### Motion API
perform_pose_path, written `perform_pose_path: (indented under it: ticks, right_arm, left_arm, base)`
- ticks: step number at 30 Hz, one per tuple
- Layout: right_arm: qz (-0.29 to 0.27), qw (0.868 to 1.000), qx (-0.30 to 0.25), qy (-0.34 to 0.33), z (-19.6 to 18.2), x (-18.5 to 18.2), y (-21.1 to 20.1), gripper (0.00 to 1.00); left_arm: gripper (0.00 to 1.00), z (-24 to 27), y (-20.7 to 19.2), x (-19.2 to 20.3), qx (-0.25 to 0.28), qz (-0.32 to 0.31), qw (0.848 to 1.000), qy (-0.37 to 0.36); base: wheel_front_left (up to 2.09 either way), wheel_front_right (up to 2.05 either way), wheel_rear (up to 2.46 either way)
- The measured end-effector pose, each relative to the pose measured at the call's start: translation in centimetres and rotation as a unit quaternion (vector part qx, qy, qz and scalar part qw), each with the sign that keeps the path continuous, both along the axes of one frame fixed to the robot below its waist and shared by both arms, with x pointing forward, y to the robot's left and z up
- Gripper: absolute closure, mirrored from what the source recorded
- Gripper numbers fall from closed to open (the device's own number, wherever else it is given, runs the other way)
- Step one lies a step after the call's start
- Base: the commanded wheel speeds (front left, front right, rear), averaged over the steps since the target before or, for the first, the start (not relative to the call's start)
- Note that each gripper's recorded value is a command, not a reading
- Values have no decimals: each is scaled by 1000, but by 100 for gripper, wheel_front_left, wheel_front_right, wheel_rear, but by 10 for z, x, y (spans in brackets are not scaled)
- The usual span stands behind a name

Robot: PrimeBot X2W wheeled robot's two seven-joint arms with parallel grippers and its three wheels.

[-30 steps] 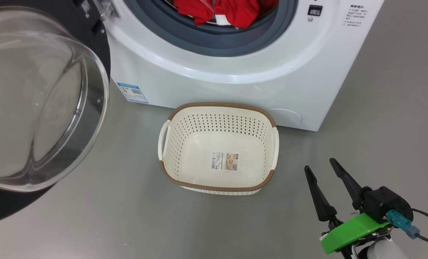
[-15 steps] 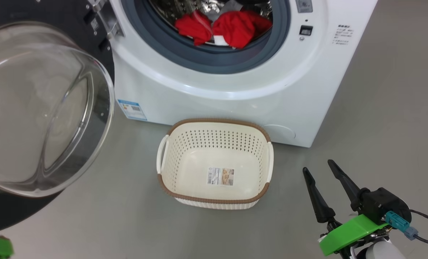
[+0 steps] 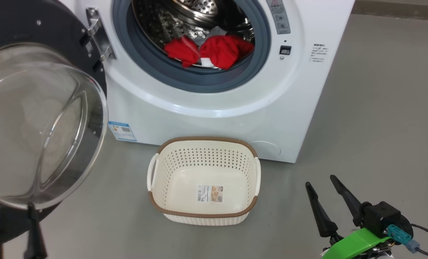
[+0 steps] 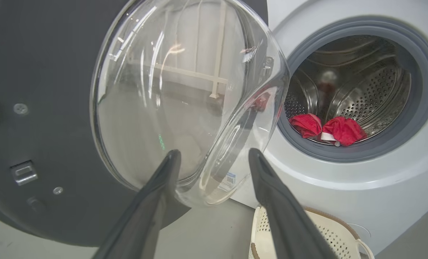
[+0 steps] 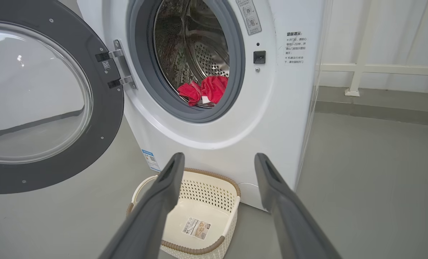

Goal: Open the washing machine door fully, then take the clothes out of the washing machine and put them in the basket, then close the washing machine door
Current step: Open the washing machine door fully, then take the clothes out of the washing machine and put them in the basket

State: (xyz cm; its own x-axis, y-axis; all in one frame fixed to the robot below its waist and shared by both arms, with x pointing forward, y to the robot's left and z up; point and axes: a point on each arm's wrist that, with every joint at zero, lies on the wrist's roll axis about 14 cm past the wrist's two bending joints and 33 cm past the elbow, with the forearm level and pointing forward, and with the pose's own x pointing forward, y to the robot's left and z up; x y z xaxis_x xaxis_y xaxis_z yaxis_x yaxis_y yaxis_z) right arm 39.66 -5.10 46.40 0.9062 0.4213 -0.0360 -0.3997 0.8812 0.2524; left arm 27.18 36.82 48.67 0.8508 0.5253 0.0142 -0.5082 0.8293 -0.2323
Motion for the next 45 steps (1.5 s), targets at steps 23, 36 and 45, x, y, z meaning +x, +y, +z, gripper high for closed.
perform_pose_path:
  ticks: [23,36,45]
  right_arm:
    - [-151,989,-2,-4,4,-17,-102,0]
    - [-209,978,1,1,2,-30,-137,0]
    - [-200,980,4,-2,4,-28,-130,0]
  left_arm:
    - [0,3,-140,77,-10,-246,969,-13]
    - [0,-2,-171,93,-17,-293,956,-8]
    - [0,-1,-167,91,-14,-292,956,-8]
  base:
    - [0,0,0]
    - [0,0,0]
    - [0,0,0]
